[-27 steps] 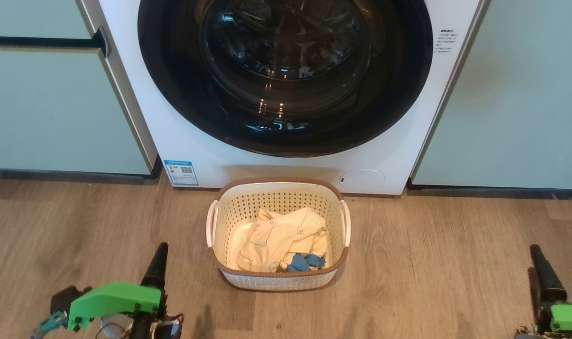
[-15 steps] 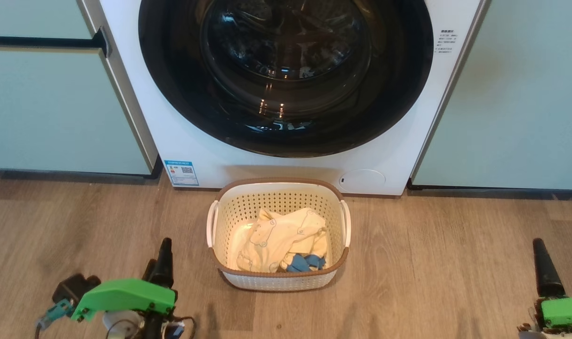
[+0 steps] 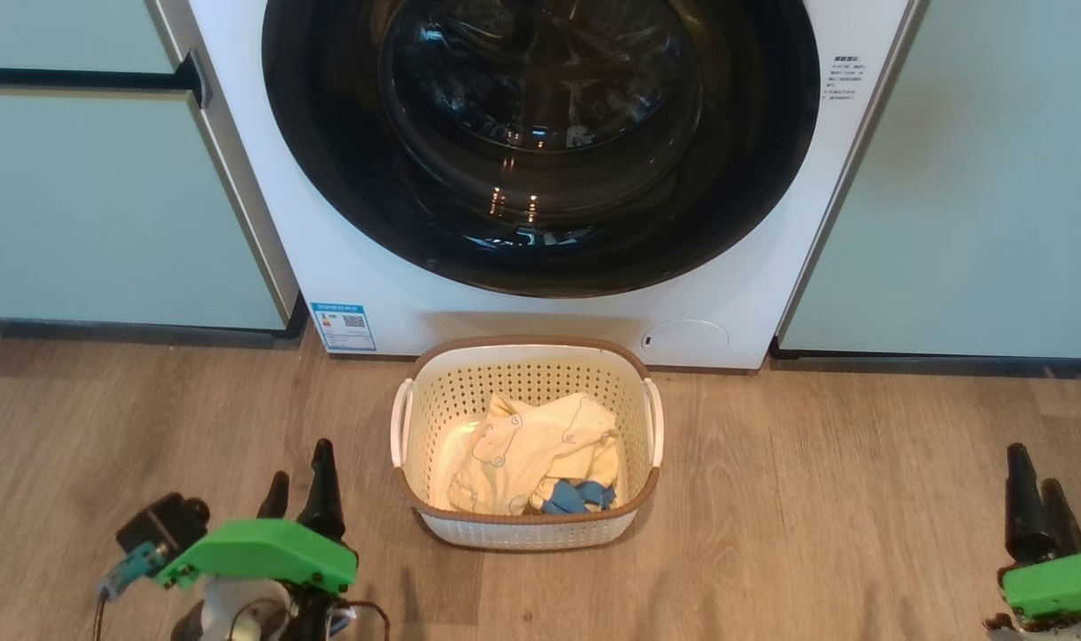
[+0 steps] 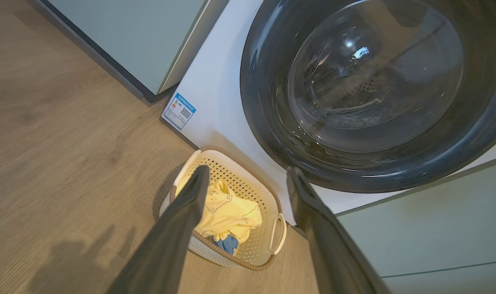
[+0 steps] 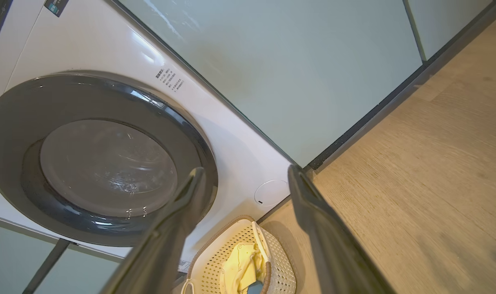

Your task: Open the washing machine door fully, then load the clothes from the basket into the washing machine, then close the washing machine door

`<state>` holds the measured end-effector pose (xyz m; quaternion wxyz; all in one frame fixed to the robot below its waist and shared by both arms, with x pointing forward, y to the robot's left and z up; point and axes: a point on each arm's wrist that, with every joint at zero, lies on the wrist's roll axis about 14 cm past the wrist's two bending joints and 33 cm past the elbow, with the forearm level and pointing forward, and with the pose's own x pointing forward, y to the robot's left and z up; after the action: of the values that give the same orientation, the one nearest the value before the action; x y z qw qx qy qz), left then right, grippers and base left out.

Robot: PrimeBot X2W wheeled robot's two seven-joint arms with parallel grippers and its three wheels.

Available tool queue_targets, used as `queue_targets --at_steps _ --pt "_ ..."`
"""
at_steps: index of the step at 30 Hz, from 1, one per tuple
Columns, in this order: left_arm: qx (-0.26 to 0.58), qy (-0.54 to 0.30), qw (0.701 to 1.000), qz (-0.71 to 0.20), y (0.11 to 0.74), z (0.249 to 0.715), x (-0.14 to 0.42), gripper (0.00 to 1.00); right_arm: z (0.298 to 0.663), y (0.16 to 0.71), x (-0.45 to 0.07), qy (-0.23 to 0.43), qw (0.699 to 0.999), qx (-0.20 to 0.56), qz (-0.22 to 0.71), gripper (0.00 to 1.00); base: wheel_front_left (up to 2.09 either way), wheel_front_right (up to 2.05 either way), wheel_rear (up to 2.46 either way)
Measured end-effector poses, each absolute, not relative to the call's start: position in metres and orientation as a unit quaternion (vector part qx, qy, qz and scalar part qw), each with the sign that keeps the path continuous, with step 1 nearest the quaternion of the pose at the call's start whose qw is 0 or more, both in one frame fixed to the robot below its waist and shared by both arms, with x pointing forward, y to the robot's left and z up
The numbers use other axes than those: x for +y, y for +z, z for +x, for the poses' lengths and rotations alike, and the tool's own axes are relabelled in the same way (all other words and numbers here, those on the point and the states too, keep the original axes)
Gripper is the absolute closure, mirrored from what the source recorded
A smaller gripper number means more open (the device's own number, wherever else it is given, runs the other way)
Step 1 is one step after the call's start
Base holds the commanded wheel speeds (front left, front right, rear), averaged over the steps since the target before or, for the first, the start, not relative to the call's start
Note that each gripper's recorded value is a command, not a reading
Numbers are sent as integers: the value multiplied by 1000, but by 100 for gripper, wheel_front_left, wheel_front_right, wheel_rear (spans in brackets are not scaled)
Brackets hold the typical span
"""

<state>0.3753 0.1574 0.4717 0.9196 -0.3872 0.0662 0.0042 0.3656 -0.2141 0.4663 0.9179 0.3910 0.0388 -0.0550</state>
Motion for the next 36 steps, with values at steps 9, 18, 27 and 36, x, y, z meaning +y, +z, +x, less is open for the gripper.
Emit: queue_targets --at_steps 9,18,27,36 --pt "55 -9 943 -328 478 378 152 0 368 472 -211 -38 944 37 326 0 0 0 0" --pt "48 -14 960 -274 479 378 149 0 373 481 -203 -16 960 28 278 0 0 0 0" --pt "34 -29 975 -219 486 382 142 0 374 485 -200 2 976 25 216 0 0 0 0" --pt "21 -36 986 -164 490 385 139 0 376 488 -197 15 987 19 161 0 0 0 0"
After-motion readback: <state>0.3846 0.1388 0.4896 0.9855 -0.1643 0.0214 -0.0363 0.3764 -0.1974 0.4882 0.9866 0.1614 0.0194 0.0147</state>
